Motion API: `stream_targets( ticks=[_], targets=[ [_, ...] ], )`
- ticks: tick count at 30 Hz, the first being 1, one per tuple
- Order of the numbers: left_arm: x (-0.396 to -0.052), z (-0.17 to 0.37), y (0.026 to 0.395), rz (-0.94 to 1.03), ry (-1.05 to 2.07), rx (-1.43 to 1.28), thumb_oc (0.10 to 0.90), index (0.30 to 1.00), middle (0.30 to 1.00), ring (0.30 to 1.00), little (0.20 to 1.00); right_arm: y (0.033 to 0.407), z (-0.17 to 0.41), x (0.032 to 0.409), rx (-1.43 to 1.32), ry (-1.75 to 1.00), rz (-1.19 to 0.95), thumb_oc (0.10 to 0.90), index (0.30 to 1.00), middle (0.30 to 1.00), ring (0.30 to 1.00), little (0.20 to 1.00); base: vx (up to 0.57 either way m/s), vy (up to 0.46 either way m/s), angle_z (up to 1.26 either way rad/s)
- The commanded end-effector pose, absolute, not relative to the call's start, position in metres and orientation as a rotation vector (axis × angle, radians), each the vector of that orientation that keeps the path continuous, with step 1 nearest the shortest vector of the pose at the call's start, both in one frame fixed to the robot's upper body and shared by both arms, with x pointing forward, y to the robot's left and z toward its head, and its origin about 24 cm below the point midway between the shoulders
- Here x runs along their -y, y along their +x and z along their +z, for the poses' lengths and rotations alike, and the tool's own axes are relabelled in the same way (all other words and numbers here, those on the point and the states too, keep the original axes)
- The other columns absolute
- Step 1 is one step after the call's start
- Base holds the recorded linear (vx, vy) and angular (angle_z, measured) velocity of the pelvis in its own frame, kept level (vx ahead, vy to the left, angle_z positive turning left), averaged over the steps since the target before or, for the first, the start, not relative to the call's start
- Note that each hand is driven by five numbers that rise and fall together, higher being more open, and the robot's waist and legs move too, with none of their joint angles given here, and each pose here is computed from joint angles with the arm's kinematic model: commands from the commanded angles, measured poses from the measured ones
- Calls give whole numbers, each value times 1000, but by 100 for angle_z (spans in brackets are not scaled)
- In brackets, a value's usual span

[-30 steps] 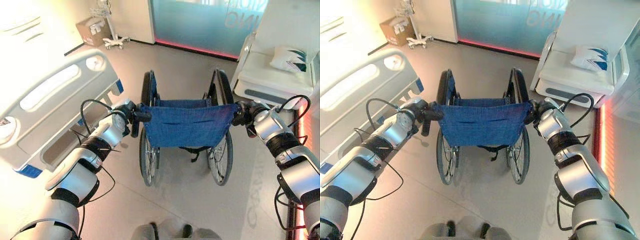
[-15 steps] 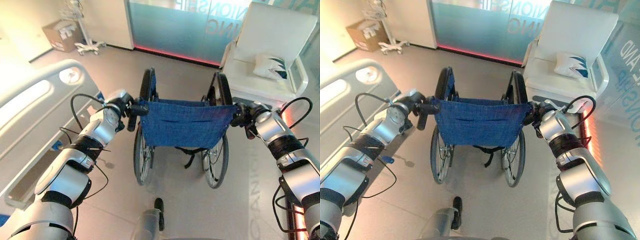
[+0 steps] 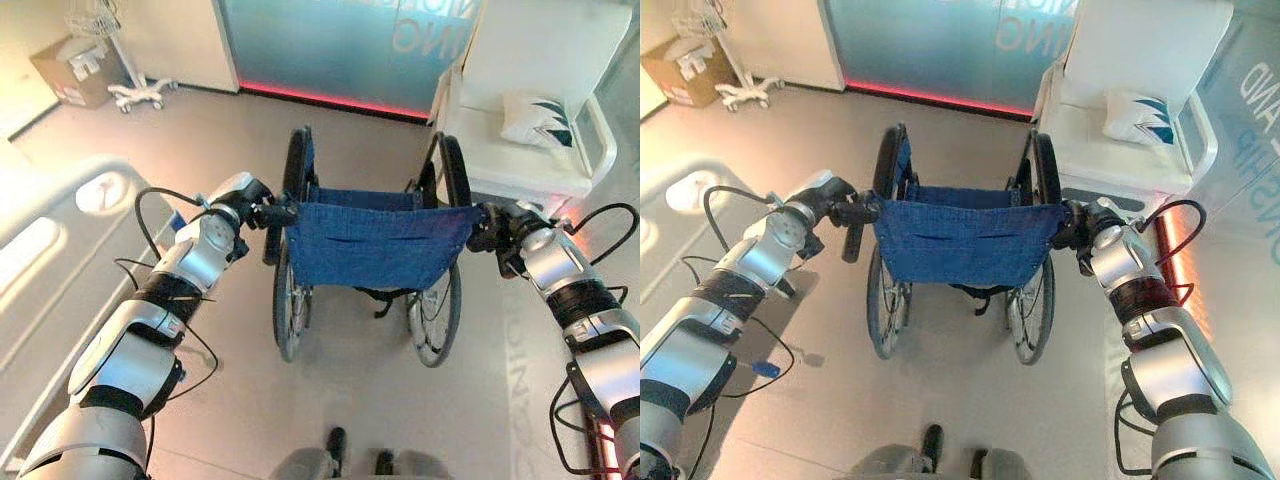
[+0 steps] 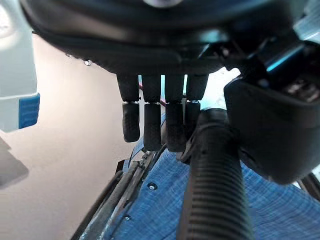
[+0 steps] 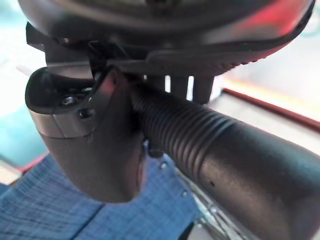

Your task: Push the wheelchair next to the bed

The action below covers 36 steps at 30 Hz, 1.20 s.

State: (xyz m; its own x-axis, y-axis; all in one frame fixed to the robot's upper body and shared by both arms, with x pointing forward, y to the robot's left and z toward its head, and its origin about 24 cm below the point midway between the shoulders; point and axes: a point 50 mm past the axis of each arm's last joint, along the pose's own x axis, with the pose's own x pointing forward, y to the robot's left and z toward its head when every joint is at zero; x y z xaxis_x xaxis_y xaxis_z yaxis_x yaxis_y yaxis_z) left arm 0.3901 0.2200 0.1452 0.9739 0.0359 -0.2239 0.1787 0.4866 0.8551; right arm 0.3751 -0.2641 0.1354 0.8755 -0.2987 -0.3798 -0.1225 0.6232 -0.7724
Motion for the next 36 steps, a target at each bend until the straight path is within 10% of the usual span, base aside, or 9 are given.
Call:
stream_targets(
  ticks=[1, 36],
  targets=[
    [-270, 143, 378, 27, 1170, -320, 400, 300, 300, 300, 300, 377, 114, 232, -497, -965, 108, 400, 300, 300, 300, 300, 458, -270, 94],
    [-261, 100, 368, -481, 1430, -708, 400, 300, 300, 300, 300, 399, 173, 251, -457, -1309, 75, 400, 300, 300, 300, 300, 422, -82, 12]
  ],
)
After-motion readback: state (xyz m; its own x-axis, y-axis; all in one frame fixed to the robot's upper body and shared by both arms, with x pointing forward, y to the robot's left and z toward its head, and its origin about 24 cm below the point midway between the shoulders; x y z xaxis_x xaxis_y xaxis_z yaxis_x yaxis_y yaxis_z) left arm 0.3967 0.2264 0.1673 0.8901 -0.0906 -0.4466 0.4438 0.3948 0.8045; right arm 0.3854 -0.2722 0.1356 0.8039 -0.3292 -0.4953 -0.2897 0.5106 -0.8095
